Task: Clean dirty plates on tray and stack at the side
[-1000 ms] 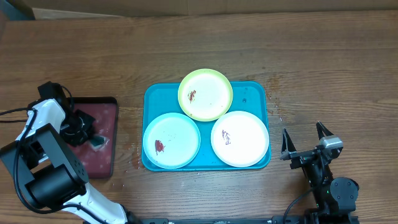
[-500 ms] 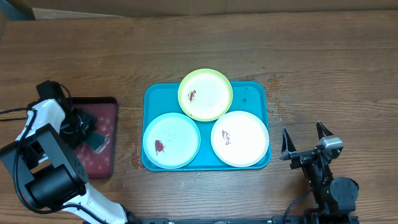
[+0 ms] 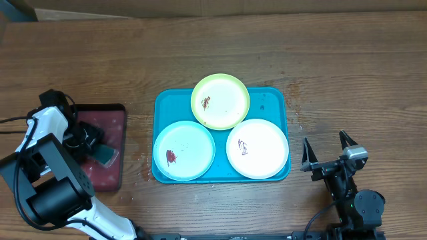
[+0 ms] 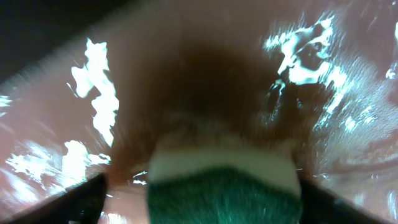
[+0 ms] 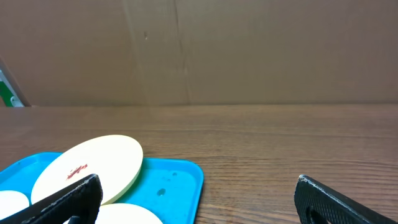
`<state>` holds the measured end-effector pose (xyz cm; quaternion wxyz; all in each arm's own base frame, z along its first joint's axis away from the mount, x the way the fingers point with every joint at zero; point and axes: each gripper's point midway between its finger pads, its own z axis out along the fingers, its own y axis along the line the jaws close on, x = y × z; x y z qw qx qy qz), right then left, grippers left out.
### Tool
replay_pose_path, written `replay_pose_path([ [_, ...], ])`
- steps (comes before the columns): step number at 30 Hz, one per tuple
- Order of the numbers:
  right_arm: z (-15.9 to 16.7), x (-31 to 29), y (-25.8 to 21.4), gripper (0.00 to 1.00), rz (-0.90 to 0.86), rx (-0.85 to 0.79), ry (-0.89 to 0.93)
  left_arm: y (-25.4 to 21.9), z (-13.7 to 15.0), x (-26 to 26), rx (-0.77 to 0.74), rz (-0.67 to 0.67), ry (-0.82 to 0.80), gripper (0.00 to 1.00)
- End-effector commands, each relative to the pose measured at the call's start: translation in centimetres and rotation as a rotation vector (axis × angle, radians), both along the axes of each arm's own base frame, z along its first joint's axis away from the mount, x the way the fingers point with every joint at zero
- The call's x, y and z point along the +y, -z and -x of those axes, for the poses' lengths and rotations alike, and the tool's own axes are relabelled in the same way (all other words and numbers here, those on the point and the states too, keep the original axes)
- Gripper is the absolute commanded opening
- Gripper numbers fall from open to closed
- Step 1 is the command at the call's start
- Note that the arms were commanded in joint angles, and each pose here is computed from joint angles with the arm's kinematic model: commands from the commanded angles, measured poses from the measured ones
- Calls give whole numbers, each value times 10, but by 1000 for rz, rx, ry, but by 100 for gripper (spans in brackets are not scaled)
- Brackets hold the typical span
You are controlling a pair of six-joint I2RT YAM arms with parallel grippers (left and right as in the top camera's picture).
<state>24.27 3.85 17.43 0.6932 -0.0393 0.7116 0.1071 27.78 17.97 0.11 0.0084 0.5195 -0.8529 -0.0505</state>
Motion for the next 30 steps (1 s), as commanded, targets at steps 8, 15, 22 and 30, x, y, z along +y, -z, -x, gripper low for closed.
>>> replay_pose_path([
  [8, -1, -3, 2, 100, 4, -5, 17, 15, 13, -53, 30, 273, -19, 88],
  [15, -1, -3, 2, 100, 3, -5, 17, 17, 10, -45, 20, 229, -13, 16],
  [22, -1, -3, 2, 100, 4, -5, 17, 18, 17, -23, 71, 104, -1, 34],
  [30, -1, -3, 2, 100, 4, -5, 17, 19, 12, -12, 58, 49, 6, 100],
])
